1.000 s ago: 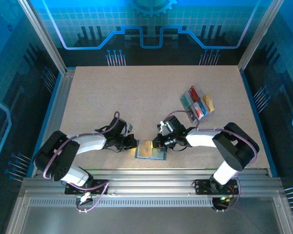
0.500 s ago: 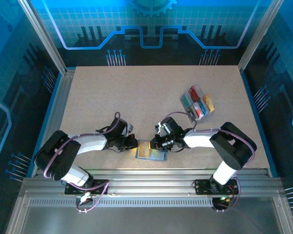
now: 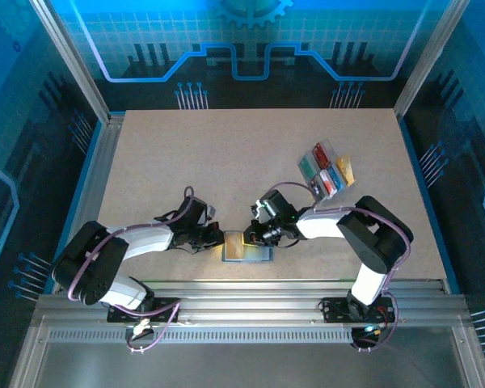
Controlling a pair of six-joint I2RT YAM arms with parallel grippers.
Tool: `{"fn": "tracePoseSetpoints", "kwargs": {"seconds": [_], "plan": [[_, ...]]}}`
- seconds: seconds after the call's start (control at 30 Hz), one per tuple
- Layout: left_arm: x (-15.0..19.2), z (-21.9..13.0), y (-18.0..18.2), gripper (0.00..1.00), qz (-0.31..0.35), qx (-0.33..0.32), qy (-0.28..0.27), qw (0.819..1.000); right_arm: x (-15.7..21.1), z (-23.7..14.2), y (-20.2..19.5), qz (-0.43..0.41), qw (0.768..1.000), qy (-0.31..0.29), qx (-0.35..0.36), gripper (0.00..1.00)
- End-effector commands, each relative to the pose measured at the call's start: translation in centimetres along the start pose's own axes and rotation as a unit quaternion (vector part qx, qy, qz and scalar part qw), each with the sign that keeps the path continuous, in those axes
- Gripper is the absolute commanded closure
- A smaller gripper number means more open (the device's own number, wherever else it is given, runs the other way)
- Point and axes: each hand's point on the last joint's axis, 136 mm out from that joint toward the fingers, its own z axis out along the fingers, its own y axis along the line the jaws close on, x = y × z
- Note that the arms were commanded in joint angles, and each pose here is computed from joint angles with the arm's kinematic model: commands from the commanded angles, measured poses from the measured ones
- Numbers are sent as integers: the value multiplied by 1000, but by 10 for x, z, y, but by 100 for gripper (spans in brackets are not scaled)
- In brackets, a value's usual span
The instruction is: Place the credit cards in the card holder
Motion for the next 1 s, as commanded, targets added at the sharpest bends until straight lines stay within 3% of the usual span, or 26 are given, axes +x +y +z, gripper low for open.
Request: {"fn": "tracePoseSetpoints", "kwargs": {"seconds": [0.0,0.27,0.57,0.67,0.83,0.97], "plan": [[15,-1,20,100,-30,-26,27,999,-14,11,29,-53,998,0,-32,100],[9,-11,17,100,-28,-26,16,999,-33,21,47,-72,996,1,-45,100],[9,-9,20,100,-32,-28,15,999,-35,11,42,-90,996,-4,-3,100],[7,-13,19,100,-33,-30,9,999,-37,8,40,-94,995,-4,12,92],[2,-29,14,96,-31,-28,-7,999,-39,-6,38,-113,992,-14,51,69],[0,-43,11,93,-27,-27,-18,999,-39,-22,37,-127,988,-24,79,61]]}}
